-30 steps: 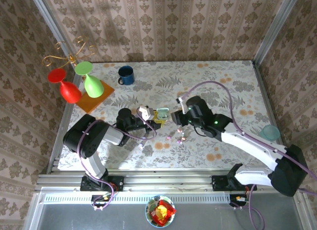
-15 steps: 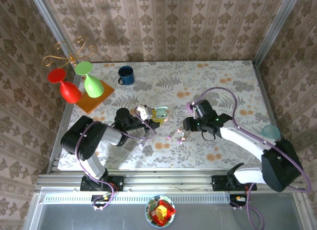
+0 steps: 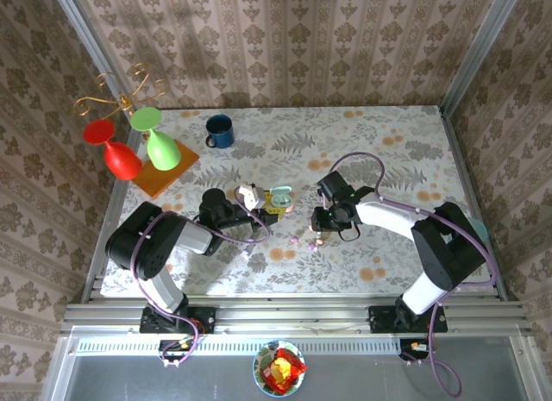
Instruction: Insert the wireless bluetooth earbuds into the charging case
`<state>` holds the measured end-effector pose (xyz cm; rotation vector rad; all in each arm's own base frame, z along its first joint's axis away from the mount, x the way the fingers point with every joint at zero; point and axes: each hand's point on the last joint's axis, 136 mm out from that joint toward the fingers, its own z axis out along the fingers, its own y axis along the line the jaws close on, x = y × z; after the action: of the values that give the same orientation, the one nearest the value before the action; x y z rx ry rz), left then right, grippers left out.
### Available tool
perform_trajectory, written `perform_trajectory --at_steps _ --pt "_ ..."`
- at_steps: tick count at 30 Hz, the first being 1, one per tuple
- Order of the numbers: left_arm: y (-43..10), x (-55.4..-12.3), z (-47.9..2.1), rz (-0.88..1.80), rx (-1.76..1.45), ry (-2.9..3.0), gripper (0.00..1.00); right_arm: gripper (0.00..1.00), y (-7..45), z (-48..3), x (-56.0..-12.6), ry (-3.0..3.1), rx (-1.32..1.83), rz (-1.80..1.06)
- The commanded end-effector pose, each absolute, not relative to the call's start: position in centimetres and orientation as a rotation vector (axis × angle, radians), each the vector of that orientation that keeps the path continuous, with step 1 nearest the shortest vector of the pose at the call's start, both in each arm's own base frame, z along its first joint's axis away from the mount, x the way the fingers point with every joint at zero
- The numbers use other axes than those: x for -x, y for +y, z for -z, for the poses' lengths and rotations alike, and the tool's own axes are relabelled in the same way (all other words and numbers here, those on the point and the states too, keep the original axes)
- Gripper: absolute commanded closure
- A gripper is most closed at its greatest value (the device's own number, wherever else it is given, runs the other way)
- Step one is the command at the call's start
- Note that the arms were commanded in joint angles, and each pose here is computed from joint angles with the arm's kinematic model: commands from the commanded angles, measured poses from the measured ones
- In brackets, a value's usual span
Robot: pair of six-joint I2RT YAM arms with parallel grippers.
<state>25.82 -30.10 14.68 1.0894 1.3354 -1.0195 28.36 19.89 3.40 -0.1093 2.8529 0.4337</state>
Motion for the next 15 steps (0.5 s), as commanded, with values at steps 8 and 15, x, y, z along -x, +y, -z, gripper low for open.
perform_trajectory --at_steps 8,15 --pt "-29.8 -25.5 -15.8 1.005 -1.108 1.271 0.79 0.75 18.4 -2.7 -27.1 2.908 0.102 -0.321" --pt "-29.9 -25.5 -15.9 1.004 -1.11 1.266 0.79 0.76 18.0 -3.1 -25.9 2.906 0.084 -0.347"
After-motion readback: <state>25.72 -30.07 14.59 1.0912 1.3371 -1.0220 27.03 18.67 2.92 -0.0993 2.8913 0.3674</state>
